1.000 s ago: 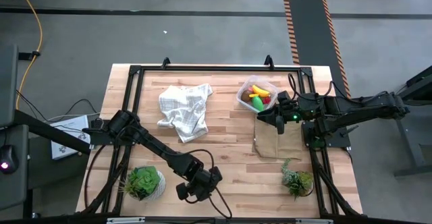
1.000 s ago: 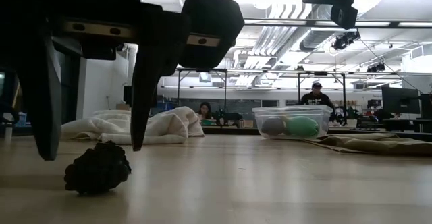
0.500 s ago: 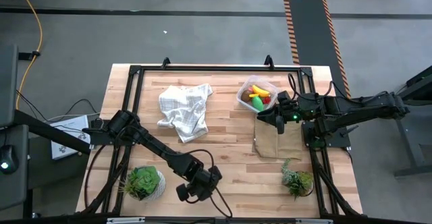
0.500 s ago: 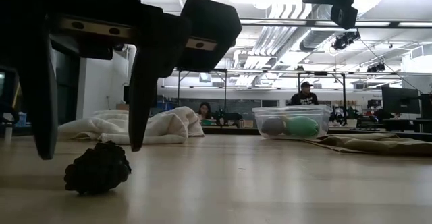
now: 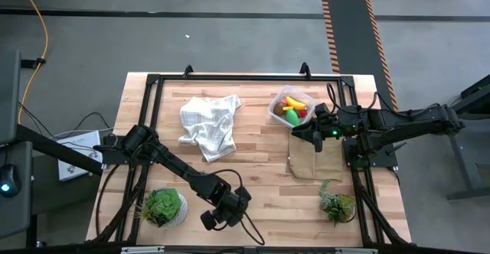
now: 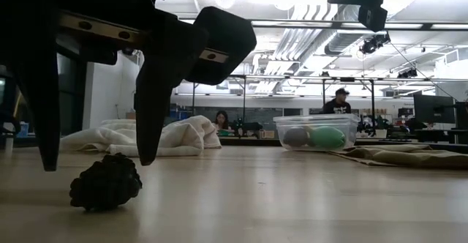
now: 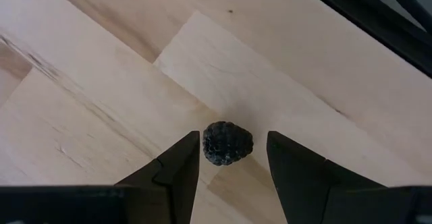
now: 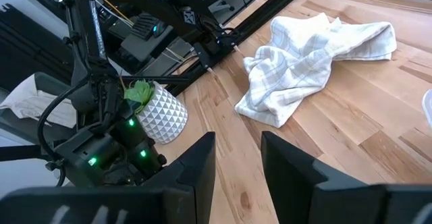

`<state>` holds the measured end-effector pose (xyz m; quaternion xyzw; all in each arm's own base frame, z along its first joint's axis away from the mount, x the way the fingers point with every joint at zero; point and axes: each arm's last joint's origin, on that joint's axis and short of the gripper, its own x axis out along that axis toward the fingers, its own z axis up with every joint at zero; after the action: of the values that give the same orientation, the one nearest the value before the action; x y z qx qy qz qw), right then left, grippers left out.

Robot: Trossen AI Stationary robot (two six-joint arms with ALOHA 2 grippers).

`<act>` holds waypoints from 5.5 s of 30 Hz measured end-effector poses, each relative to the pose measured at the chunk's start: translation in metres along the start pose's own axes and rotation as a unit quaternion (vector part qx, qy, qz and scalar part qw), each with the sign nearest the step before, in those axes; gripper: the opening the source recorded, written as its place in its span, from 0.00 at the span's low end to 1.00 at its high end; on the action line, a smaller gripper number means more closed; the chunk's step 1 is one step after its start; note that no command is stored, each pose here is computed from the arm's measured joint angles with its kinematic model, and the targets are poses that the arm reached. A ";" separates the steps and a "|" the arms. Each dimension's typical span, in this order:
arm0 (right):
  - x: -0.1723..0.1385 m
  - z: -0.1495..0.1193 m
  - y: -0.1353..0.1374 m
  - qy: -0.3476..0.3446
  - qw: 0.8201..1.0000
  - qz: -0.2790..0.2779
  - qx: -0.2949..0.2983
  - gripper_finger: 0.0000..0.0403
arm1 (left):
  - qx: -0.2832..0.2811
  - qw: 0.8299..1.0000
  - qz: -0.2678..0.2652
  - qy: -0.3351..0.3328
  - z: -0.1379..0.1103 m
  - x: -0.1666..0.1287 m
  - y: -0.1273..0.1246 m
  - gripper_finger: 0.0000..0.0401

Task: Pick and placing Produce into tupperware
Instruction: Put the blackberry into the transparent bin

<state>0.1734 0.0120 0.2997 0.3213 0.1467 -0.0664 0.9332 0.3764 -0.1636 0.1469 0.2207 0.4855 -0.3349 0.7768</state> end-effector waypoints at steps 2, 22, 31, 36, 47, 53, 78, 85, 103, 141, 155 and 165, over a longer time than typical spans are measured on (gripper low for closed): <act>0.000 0.000 0.000 0.000 1.000 0.000 -0.001 0.27 | -0.006 1.000 0.000 -0.001 0.000 0.000 0.000 0.40; 0.000 0.000 0.000 0.000 1.000 0.000 -0.008 0.27 | -0.056 0.998 0.012 -0.007 0.002 0.000 0.001 0.40; 0.000 0.000 0.000 0.000 1.000 0.000 -0.008 0.27 | -0.056 0.998 0.011 -0.007 0.002 0.000 0.001 0.40; 0.000 0.000 0.000 0.000 1.000 0.000 -0.008 0.27 | -0.055 0.998 -0.008 -0.012 0.002 0.000 0.000 0.40; 0.000 0.000 -0.001 -0.007 1.000 -0.008 -0.011 0.27 | -0.055 0.998 0.001 -0.008 0.001 0.003 0.001 0.40; 0.000 0.000 -0.001 -0.007 1.000 -0.008 -0.011 0.27 | -0.057 0.998 -0.002 0.003 -0.002 0.011 0.001 0.40; 0.000 0.000 -0.001 -0.007 1.000 -0.010 -0.014 0.27 | -0.069 0.998 -0.010 0.007 -0.003 0.012 0.000 0.38; 0.000 0.000 -0.001 -0.007 1.000 -0.010 -0.017 0.27 | -0.072 0.997 -0.021 0.004 -0.003 0.012 -0.001 0.24; 0.000 0.000 -0.001 -0.008 1.000 -0.009 -0.016 0.27 | -0.087 0.996 -0.019 0.002 -0.003 0.012 0.000 0.20; 0.000 0.011 -0.017 -0.048 0.995 -0.074 0.035 0.27 | -0.266 0.941 0.193 -0.081 0.006 -0.128 0.122 0.21; 0.013 0.030 -0.055 -0.040 0.985 -0.114 0.123 0.27 | -0.323 0.868 0.359 -0.114 -0.053 -0.260 0.162 0.21; 0.066 0.047 -0.083 -0.025 0.983 -0.025 0.178 0.27 | -0.338 0.850 0.393 -0.099 -0.116 -0.311 0.183 0.21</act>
<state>0.2287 -0.0842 0.2658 0.4764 0.1171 -0.1228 0.8627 0.3458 0.1331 0.3805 0.0831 0.3621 0.1627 0.9141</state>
